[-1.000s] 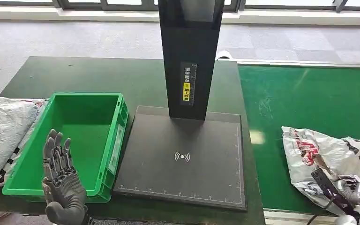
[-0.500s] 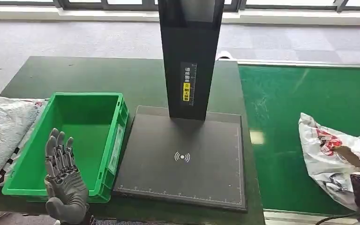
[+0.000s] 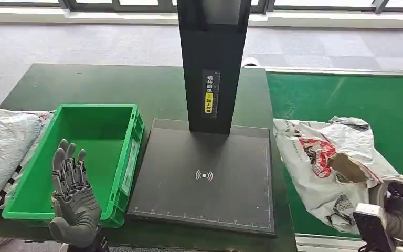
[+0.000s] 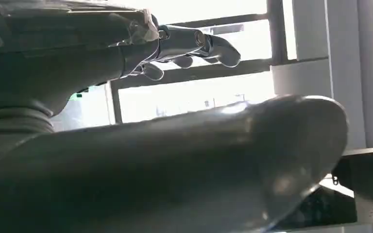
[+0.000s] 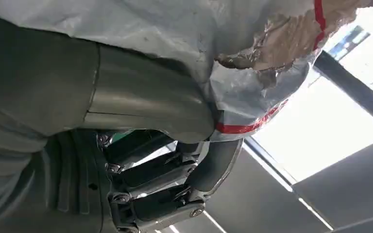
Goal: Moved the parcel from conveyor to table for the left to box.
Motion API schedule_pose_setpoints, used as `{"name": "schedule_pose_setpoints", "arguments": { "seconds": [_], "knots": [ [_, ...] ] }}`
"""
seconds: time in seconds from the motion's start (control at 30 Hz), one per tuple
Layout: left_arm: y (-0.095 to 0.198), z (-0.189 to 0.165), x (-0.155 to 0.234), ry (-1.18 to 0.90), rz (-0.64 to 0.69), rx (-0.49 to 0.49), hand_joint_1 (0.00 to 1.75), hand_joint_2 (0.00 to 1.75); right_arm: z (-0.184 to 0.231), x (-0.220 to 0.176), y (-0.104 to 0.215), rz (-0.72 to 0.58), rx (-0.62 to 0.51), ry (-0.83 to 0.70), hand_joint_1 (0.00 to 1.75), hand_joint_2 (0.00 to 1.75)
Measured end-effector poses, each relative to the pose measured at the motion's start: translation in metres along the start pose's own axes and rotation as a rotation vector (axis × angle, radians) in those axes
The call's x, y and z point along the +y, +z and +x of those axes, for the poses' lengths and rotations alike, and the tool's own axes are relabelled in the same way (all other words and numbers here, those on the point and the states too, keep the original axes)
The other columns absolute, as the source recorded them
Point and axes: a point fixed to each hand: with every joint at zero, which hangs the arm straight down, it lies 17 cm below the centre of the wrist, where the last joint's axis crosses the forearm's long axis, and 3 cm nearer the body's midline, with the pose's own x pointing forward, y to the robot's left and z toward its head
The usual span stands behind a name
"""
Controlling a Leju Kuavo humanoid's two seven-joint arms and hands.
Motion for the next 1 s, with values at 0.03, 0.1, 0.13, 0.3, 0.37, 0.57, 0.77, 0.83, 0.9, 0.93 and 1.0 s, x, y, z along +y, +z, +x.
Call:
{"name": "schedule_pose_setpoints", "arguments": {
  "seconds": [0.03,0.1,0.13,0.3,0.37,0.57,0.77,0.83,0.9,0.93,1.0],
  "knots": [
    [0.000,0.000,-0.001,0.007,-0.007,-0.001,0.00,0.00,0.011,0.008,0.000,0.016,-0.021,-0.019,1.75,1.75],
    [-0.002,0.000,-0.005,0.021,-0.022,-0.002,0.00,0.00,0.039,0.034,0.001,0.058,-0.077,-0.040,1.75,1.75],
    [-0.004,0.000,-0.008,0.033,-0.037,-0.005,0.00,0.00,0.050,0.047,0.003,0.079,-0.096,-0.041,1.75,1.75],
    [-0.013,-0.005,-0.021,0.113,-0.071,-0.002,0.00,0.00,0.093,0.112,0.015,0.162,-0.114,-0.174,1.75,1.75],
    [-0.016,-0.008,-0.024,0.119,-0.073,-0.003,0.00,0.00,0.103,0.129,0.021,0.182,-0.117,-0.211,1.75,1.75],
    [-0.025,-0.012,-0.028,0.114,-0.070,-0.015,0.00,0.00,0.094,0.168,0.020,0.233,-0.063,-0.289,1.75,1.75],
    [-0.028,-0.020,-0.031,0.093,-0.072,-0.007,0.00,0.00,0.068,0.205,0.013,0.257,0.019,-0.325,1.75,1.75],
    [-0.027,-0.022,-0.032,0.091,-0.074,-0.002,0.00,0.00,0.063,0.220,0.013,0.274,0.042,-0.326,1.75,1.75],
    [-0.027,-0.024,-0.034,0.092,-0.077,0.003,0.00,0.00,0.060,0.231,0.014,0.293,0.057,-0.328,1.75,1.75],
    [-0.026,-0.025,-0.034,0.092,-0.078,0.005,0.00,0.00,0.059,0.236,0.015,0.301,0.064,-0.330,1.75,1.75],
    [-0.025,-0.027,-0.035,0.091,-0.079,0.011,0.00,0.00,0.056,0.242,0.017,0.316,0.074,-0.329,1.75,1.75]
  ]
}}
